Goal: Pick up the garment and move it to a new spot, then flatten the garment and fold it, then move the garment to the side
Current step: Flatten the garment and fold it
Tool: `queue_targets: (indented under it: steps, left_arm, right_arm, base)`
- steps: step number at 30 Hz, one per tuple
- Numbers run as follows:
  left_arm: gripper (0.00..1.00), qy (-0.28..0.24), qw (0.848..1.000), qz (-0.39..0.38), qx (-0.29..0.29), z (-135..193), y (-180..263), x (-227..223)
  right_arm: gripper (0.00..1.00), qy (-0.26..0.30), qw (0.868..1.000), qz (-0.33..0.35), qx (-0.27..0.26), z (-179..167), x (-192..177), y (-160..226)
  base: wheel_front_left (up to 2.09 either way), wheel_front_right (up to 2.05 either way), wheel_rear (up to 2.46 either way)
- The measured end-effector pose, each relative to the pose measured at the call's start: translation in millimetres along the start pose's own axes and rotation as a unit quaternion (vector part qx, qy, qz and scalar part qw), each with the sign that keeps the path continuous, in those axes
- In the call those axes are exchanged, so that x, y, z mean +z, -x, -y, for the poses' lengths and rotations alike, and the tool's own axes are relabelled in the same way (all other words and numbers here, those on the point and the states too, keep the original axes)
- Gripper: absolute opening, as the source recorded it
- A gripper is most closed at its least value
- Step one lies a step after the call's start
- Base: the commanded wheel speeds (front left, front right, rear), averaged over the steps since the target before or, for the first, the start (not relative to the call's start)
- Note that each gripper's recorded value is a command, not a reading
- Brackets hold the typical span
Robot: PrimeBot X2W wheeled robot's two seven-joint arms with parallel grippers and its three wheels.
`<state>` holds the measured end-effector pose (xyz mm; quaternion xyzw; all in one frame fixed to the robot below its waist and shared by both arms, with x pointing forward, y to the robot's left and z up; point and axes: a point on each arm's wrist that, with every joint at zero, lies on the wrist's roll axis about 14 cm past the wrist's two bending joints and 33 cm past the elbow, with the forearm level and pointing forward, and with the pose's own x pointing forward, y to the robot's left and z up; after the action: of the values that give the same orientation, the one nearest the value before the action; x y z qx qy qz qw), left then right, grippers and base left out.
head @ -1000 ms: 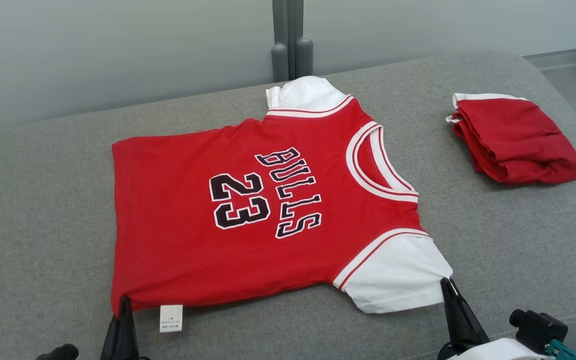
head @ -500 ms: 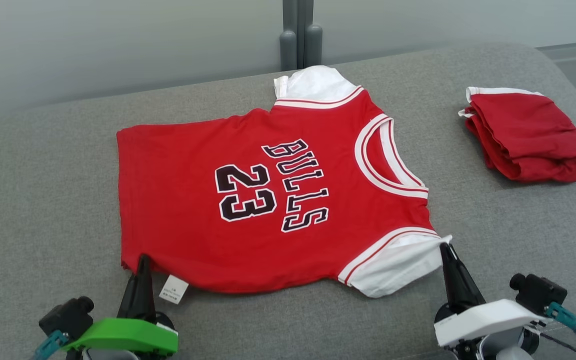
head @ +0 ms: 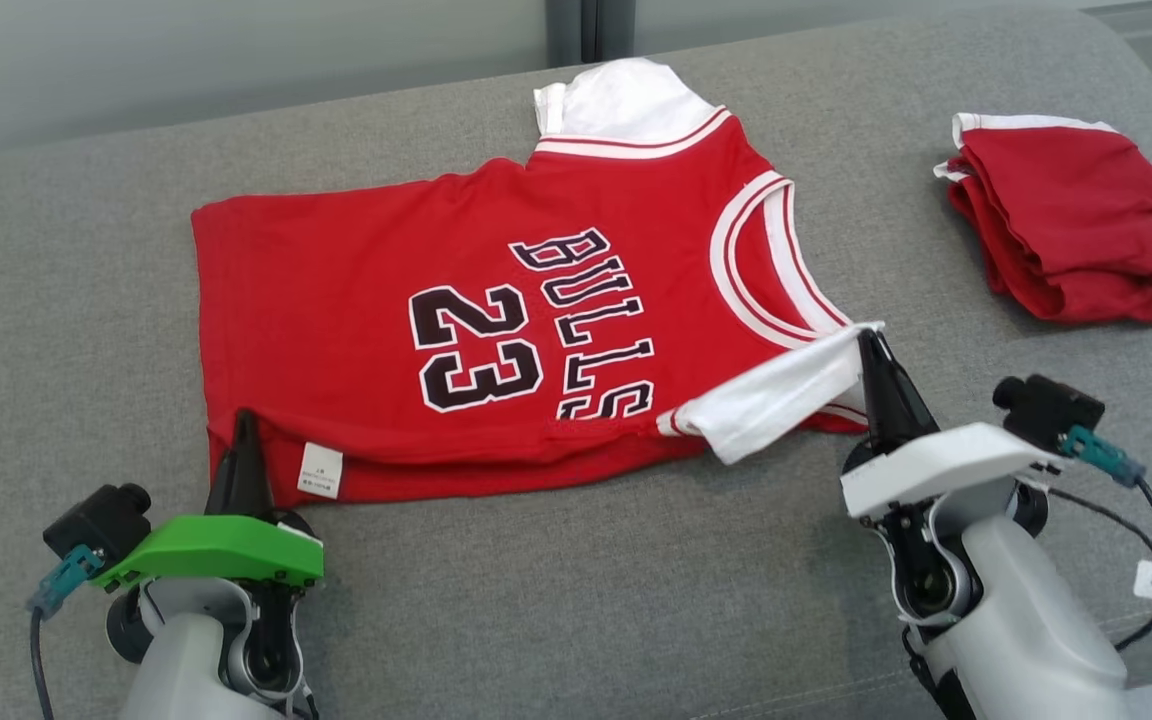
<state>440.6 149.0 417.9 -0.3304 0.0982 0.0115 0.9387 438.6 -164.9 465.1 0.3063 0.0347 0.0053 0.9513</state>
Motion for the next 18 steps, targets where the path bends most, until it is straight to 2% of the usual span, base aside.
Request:
queue_targets:
  steps: [7,18]
  left_arm:
    - [0.00,-0.005,1.000,-0.010,0.016,-8,-18,-6]
    - [0.00,-0.018,1.000,0.003,0.022,-15,-26,2]
  right_arm:
    - [0.00,0.012,0.999,-0.033,0.005,-6,-10,-36]
    - [0.00,0.033,0.997,-0.072,0.006,-11,-28,-69]
  base:
    - [0.00,0.00,0.00]
    - [0.00,0.00,0.00]
